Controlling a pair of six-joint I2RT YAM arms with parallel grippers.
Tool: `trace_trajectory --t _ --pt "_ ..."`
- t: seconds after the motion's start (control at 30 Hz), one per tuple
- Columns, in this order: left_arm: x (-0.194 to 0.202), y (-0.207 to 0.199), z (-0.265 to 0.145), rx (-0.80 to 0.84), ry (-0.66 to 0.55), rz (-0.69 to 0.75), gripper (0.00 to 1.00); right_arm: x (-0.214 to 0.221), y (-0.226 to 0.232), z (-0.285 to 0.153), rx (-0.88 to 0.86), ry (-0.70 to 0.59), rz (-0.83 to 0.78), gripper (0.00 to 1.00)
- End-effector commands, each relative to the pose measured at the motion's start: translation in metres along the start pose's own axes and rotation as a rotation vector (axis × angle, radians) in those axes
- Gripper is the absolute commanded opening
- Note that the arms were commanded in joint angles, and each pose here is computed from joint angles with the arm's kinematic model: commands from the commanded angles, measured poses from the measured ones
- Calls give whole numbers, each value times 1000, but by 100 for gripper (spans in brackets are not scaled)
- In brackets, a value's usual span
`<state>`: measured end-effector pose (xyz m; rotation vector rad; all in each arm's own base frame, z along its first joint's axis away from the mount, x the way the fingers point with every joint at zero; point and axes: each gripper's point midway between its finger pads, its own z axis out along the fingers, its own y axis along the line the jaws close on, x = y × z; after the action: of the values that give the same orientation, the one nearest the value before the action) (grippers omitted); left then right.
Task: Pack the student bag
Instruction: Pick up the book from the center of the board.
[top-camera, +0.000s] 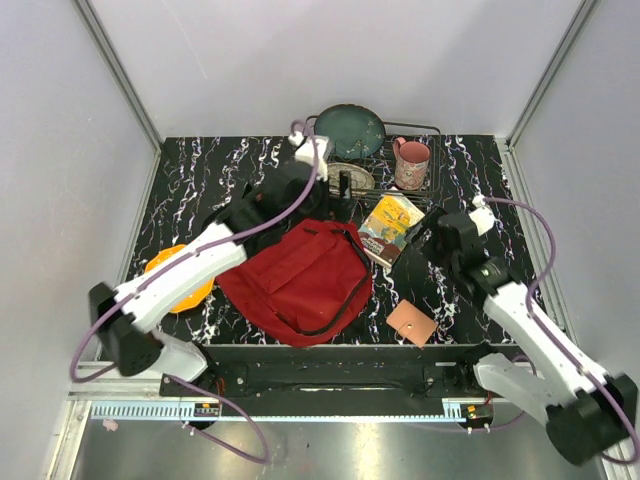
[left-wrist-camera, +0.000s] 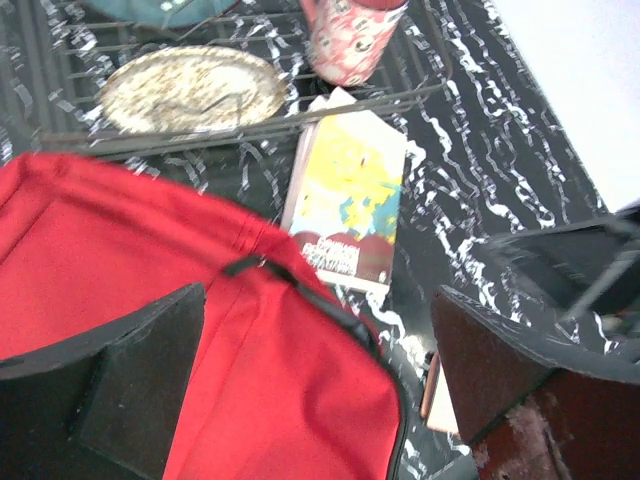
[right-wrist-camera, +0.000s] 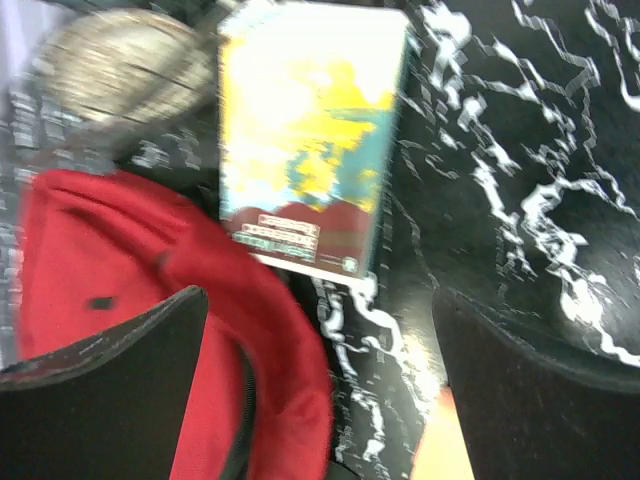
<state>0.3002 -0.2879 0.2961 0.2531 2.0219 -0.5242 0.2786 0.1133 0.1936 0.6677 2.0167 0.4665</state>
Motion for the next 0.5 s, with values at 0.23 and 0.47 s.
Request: trace_trajectory --t 0.23,0.47 --pt "-2 -76 130 381 37 103 99 33 -43 63 5 301 174 100" --pt "52 -62 201 399 211 73 99 29 -46 76 -5 316 220 100"
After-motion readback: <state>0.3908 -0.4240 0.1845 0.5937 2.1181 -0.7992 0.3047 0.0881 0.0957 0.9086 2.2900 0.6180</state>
